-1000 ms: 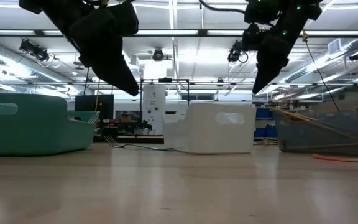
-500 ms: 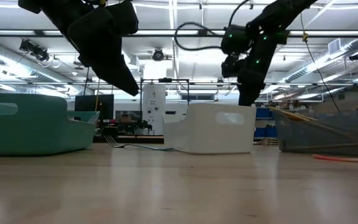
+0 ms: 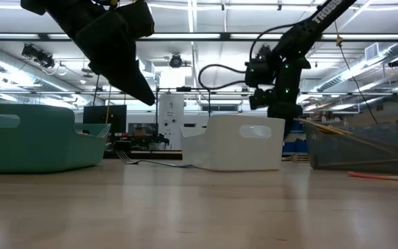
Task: Sort silverware by color (type)
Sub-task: Put the orange fork into the green bin
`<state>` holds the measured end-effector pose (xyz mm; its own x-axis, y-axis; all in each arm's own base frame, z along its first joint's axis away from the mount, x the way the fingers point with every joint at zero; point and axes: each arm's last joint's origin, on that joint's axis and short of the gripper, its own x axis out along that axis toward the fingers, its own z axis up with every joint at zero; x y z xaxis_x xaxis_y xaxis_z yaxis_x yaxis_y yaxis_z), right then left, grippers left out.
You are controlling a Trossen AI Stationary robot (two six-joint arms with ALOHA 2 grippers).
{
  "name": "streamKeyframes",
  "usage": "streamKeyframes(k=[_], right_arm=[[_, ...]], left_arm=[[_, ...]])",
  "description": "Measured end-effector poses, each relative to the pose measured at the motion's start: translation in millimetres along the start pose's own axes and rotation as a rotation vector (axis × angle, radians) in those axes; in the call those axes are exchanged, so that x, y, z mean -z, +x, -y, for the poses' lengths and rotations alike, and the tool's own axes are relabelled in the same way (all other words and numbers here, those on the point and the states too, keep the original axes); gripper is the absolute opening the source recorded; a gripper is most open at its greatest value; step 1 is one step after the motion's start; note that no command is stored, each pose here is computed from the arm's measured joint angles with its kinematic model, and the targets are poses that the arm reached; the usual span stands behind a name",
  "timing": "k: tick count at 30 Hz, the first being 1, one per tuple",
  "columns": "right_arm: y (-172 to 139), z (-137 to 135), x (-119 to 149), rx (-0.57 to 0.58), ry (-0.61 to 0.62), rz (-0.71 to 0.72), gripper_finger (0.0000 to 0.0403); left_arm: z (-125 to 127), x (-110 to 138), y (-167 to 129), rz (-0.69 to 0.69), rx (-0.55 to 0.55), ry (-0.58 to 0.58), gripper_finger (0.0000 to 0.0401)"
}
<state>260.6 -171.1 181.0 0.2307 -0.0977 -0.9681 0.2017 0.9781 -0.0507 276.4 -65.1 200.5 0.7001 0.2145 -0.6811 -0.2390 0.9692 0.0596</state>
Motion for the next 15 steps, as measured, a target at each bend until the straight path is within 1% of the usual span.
streamKeyframes(k=[3,5,8,12,15], right_arm=[[13,6,1,0.006,-0.012,-0.028,0.0145],[22,9,2,0.04,-0.03,-0.071,0.0145],[30,10,4,0.066,-0.063,-0.122,0.0145],[35,11,5,0.074,-0.075,-0.158,0.0142],[35,12,6,0.072,-0.077,-0.156,0.0129]], left_arm=[[-1,0,0,0.008,-0.026,0.012,0.0194],[-1,0,1,0.016,-0.052,0.013,0.0194],[-1,0,0,0.017,-0.056,0.013,0.0194],[-1,0,0,0.017,-0.056,0.013,0.0194],[-1,0,0,0.017,-0.056,0.024,0.0194]])
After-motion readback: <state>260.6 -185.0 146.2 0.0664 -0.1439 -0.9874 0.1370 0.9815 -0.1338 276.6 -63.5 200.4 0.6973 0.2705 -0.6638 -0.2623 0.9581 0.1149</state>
